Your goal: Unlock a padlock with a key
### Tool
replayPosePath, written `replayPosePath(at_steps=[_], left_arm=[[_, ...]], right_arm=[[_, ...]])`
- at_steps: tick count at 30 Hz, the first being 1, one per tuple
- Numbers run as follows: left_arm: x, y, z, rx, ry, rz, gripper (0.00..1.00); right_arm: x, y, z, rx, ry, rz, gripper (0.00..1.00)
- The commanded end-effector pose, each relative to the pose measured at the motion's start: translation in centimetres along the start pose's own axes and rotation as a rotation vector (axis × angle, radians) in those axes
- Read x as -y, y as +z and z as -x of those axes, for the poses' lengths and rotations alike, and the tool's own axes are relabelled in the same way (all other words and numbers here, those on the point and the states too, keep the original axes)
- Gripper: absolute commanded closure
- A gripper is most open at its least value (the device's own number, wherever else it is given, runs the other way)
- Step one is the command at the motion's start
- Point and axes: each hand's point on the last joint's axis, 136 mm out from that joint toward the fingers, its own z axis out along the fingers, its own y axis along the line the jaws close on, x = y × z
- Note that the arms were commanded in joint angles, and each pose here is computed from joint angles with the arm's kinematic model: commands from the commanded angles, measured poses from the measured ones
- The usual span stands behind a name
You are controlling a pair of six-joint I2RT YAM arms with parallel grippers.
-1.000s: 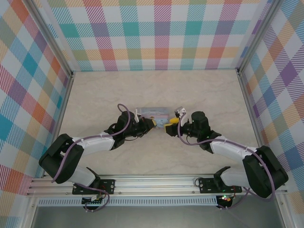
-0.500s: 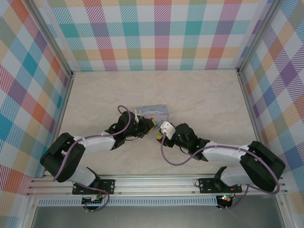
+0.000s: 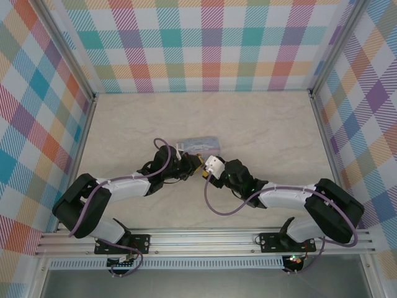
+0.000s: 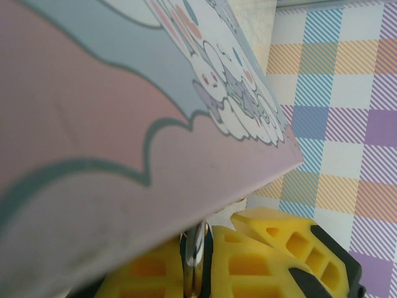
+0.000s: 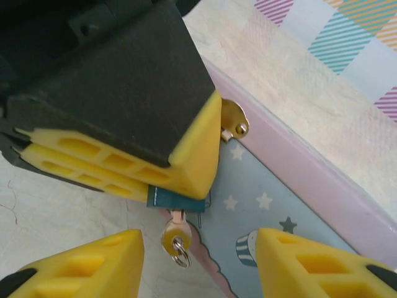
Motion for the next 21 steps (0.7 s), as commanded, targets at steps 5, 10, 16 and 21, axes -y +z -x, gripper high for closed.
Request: replayPosePath(at_steps=[5,10,16,21], left_arm=[[0.9,-0.1,-0.5,-0.015,-0.02,-0.027,1.0],[0.9,-0.1,-0.5,-0.016,-0.02,-0.028,1.0],[1.1,-0.1,-0.7,-0.022,-0.019,-0.033,1.0],[1.0,0.0,-0.9,-0.029,-0.018,-0.031,1.0]], right_arm=[[-0.4,0.9,1.5,0.043,-0.011,-0.005,0.58],[-0.5,1.2,1.2,0.031,-0.008,-0.012,0.67],[-0.3,1.3,1.3,0.029,0.012,-0.019,0.81],[0.0,1.3,2.2,0.066,0.042,-0.028,0.9]])
